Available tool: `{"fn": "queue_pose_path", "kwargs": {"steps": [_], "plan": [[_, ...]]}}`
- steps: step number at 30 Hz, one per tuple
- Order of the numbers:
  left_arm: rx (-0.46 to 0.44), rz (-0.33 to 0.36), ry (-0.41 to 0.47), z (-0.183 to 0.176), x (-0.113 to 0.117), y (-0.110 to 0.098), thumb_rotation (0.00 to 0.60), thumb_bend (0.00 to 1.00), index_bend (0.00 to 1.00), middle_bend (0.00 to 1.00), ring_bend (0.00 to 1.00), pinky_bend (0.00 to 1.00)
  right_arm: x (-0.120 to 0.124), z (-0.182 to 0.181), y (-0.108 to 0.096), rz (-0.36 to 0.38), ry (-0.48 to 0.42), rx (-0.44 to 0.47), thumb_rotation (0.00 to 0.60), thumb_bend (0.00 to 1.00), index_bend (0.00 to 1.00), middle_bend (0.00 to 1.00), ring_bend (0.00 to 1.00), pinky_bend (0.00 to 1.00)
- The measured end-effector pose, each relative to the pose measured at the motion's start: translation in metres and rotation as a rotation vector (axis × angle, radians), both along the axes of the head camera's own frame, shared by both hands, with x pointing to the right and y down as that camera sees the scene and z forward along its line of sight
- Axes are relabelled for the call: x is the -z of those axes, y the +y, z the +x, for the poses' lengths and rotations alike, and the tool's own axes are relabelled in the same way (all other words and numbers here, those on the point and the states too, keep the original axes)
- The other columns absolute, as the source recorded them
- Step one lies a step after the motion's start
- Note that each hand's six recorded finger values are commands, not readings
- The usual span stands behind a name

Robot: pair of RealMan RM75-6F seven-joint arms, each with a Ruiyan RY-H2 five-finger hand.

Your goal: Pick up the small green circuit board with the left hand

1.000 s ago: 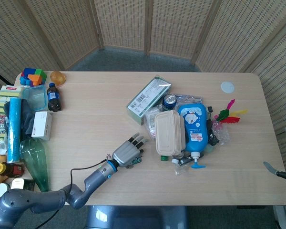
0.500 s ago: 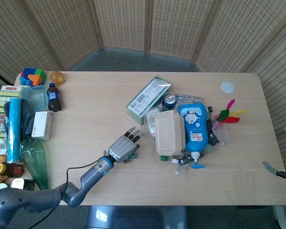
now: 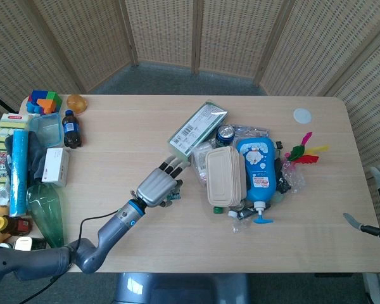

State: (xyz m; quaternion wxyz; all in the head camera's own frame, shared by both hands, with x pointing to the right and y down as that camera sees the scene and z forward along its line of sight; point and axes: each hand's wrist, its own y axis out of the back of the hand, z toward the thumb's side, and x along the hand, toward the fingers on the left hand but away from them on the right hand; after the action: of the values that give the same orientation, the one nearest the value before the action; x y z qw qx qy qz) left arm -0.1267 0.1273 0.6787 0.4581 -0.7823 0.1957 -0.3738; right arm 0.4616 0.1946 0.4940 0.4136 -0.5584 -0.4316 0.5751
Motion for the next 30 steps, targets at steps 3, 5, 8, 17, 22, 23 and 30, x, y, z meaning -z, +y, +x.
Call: {"fn": "queue_pose_path", "kwargs": {"steps": [3, 5, 8, 17, 22, 23, 30], "plan": [[0.024, 0.030, 0.024, -0.005, 0.020, -0.013, 0.600, 0.15, 0.58, 0.02, 0.00, 0.00, -0.002, -0.003, -0.002, -0.002, -0.007, 0.008, 0.390, 0.15, 0.00, 0.00, 0.00, 0.00], [0.043, 0.051, 0.040, -0.009, 0.035, -0.021, 0.600, 0.15, 0.58, 0.02, 0.00, 0.00, -0.004, -0.005, -0.003, -0.003, -0.011, 0.013, 0.387, 0.15, 0.00, 0.00, 0.00, 0.00], [0.071, 0.080, 0.062, -0.015, 0.056, -0.034, 0.600, 0.15, 0.58, 0.02, 0.00, 0.00, -0.006, -0.008, -0.004, -0.006, -0.017, 0.018, 0.387, 0.15, 0.00, 0.00, 0.00, 0.00], [0.150, 0.158, 0.095, -0.038, 0.110, -0.066, 0.600, 0.15, 0.58, 0.02, 0.00, 0.00, -0.011, -0.015, -0.007, -0.009, -0.028, 0.032, 0.388, 0.15, 0.00, 0.00, 0.00, 0.00], [0.184, 0.186, 0.110, -0.048, 0.133, -0.078, 0.600, 0.15, 0.58, 0.02, 0.00, 0.00, -0.012, -0.017, -0.008, -0.009, -0.032, 0.036, 0.389, 0.15, 0.00, 0.00, 0.00, 0.00], [0.192, 0.192, 0.113, -0.051, 0.138, -0.081, 0.600, 0.15, 0.58, 0.02, 0.00, 0.00, -0.012, -0.017, -0.008, -0.009, -0.032, 0.037, 0.389, 0.16, 0.00, 0.00, 0.00, 0.00], [0.225, 0.222, 0.121, -0.063, 0.160, -0.091, 0.600, 0.15, 0.58, 0.02, 0.00, 0.00, -0.013, -0.020, -0.009, -0.008, -0.035, 0.041, 0.389, 0.16, 0.00, 0.00, 0.00, 0.00]]}}
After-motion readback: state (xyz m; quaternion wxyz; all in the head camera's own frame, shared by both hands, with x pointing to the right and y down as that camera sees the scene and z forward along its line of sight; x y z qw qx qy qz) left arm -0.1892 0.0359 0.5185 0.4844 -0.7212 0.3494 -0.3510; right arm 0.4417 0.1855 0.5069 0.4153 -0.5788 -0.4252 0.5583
